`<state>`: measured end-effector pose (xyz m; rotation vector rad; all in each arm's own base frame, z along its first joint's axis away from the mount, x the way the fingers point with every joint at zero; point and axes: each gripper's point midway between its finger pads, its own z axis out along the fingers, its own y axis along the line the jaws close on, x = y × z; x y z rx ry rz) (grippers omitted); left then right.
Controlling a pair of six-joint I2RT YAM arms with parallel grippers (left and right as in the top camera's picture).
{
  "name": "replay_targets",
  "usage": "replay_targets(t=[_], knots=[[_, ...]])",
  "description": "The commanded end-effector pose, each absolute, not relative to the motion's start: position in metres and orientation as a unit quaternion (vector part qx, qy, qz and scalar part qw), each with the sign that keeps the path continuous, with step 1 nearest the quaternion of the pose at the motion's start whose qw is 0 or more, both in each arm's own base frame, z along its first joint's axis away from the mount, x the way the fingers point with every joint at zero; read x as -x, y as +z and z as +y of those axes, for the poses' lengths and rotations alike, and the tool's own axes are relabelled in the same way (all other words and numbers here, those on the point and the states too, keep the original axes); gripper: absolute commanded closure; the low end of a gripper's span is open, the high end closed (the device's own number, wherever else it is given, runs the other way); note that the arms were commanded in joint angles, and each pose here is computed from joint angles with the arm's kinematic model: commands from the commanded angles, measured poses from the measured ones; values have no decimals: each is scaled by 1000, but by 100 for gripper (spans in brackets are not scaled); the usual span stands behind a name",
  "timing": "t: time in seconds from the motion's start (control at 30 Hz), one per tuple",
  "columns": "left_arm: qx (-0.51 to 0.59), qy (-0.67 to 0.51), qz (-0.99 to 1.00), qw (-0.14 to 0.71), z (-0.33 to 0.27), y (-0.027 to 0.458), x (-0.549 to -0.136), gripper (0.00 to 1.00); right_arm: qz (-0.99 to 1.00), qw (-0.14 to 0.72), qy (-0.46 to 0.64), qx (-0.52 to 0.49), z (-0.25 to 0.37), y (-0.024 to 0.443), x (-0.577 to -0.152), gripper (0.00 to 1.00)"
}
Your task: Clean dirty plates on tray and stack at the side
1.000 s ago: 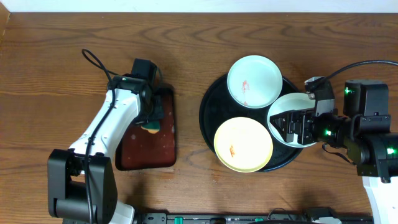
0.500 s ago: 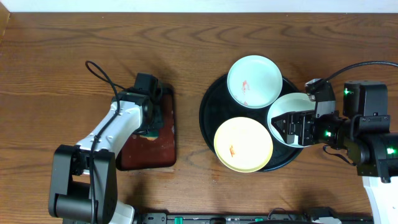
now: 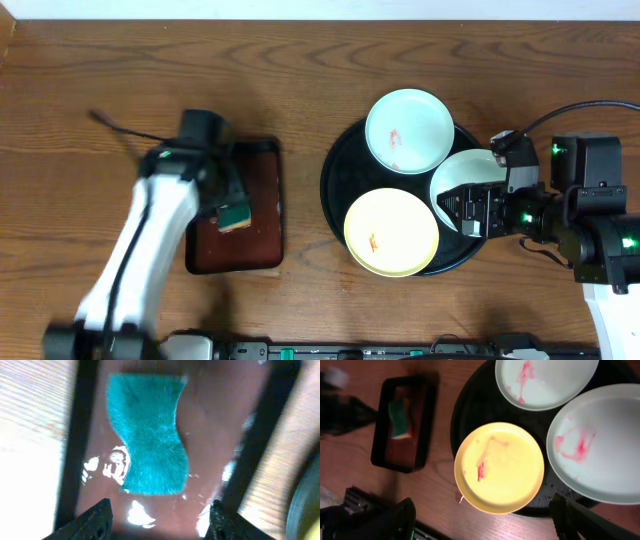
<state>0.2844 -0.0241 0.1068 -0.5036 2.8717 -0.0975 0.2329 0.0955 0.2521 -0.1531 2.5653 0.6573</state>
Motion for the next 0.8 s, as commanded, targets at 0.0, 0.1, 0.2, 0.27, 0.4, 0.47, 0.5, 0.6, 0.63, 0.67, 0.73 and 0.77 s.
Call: replay_targets(t=[0.0,0.1,0.2,0.27,0.4,0.47,0.5,0.6,0.63,0.67,0.73,0.77], knots=[[172,-60,970,161,-25,146,-278,33,937,245,241,65,97,257,-231,15],[170,-68,964,194,-24,170,-263,30,938,241,241,64,97,256,-230,14],[168,-75,957,225,-23,188,-254,29,937,244,241,65,97,257,-230,14],[164,-80,952,245,-23,198,-250,29,937,246,239,66,96,257,-231,14],[152,-80,950,260,-23,206,-245,26,937,261,213,90,91,256,-235,15],[137,-77,952,264,-23,207,-245,26,938,273,196,87,86,257,-241,15],[133,-75,952,264,-23,207,-245,26,937,275,195,87,85,257,-242,15],[130,-72,956,254,-23,200,-251,26,939,272,195,74,84,256,-243,13],[128,-71,957,250,-24,196,-254,26,941,266,196,69,84,255,-242,13],[127,-70,959,243,-24,190,-260,26,943,260,197,69,85,253,-240,13],[124,-69,964,224,-28,177,-268,27,945,252,196,75,86,250,-238,14],[121,-68,967,214,-30,170,-273,29,945,249,196,78,87,249,-238,15]])
